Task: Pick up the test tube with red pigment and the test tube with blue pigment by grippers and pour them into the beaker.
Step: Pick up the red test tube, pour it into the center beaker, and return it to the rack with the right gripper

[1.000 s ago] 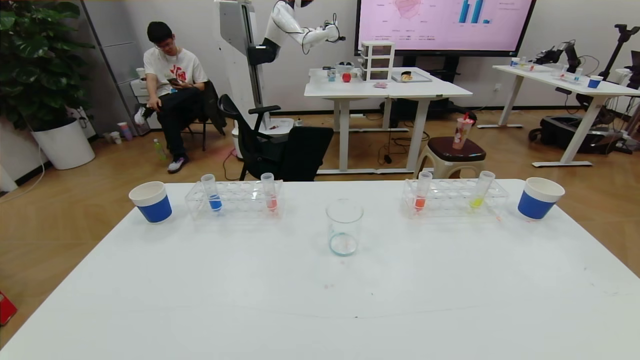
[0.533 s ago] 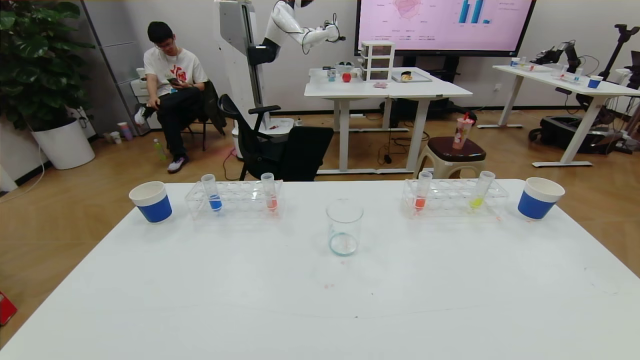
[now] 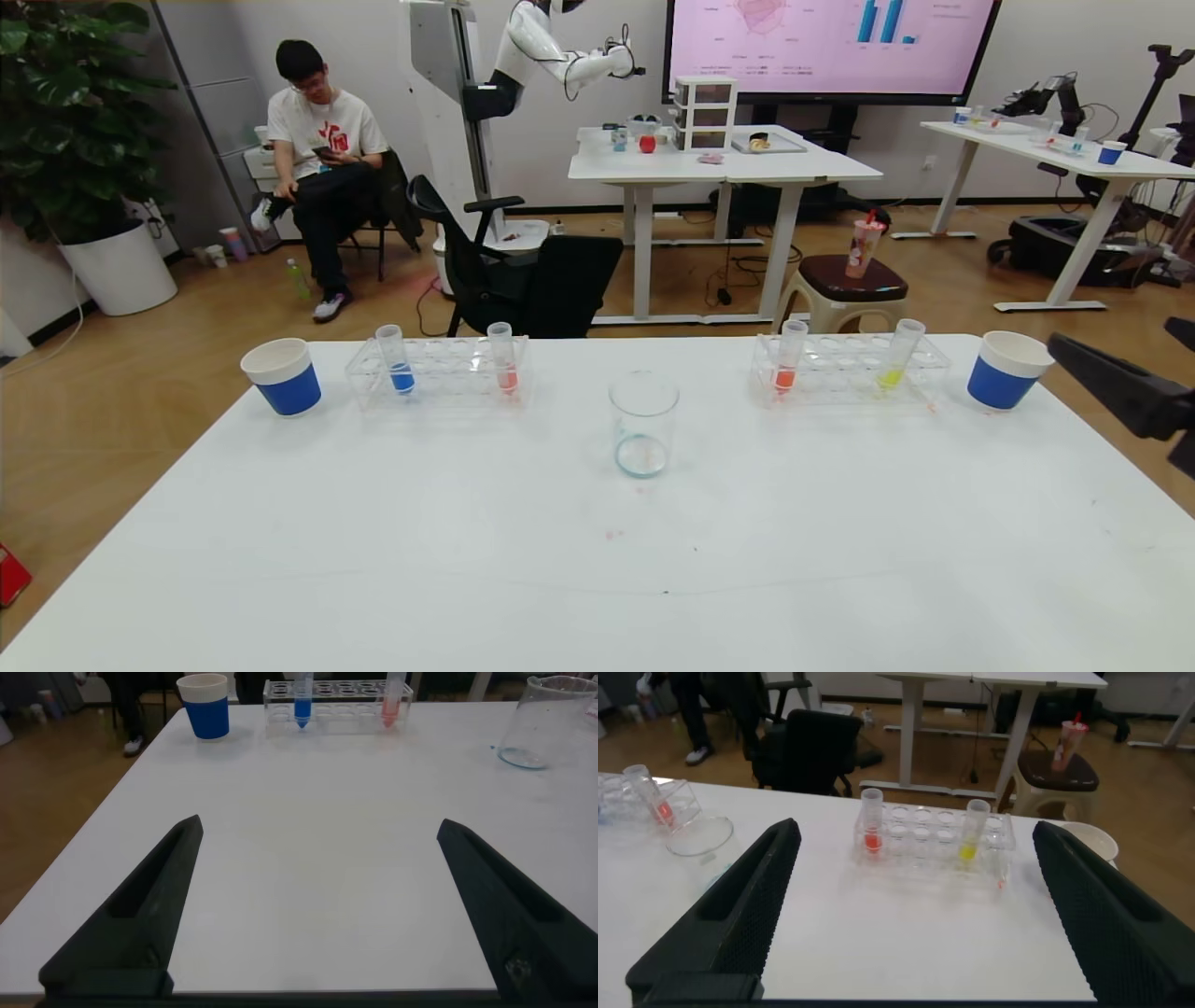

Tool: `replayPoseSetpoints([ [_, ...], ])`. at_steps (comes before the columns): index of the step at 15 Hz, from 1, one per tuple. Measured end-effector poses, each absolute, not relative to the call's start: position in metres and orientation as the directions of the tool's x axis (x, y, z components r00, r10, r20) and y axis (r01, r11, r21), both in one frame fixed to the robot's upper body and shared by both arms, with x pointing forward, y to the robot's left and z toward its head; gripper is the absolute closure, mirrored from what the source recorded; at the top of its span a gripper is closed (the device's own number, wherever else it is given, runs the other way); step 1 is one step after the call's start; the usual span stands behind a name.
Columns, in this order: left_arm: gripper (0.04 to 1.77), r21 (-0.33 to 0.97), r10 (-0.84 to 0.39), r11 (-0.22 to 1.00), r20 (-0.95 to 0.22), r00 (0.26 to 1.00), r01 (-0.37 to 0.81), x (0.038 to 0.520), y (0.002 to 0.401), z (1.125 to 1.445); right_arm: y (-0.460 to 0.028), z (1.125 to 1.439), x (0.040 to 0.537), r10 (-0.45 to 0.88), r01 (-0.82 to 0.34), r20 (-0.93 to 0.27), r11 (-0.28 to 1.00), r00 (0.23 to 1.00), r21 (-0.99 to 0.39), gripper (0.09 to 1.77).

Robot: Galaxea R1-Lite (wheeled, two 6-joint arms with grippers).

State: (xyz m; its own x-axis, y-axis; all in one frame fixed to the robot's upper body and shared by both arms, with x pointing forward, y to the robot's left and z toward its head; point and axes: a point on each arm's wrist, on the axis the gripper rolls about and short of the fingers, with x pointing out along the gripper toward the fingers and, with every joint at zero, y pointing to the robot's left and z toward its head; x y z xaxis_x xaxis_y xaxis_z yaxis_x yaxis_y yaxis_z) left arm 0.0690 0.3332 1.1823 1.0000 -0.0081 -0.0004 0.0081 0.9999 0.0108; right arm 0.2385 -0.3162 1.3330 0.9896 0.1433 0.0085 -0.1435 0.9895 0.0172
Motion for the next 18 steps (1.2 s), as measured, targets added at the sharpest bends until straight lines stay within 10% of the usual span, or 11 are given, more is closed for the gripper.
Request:
replayPoseSetpoints([
  [18, 0.06, 0.011, -0.008, 1.000, 0.000, 1.000, 0.008, 0.069, 0.333, 1.182, -0.248, 1.205, 0.410, 0.182, -0.182, 0.020, 0.983, 0.983, 0.019, 0.12],
])
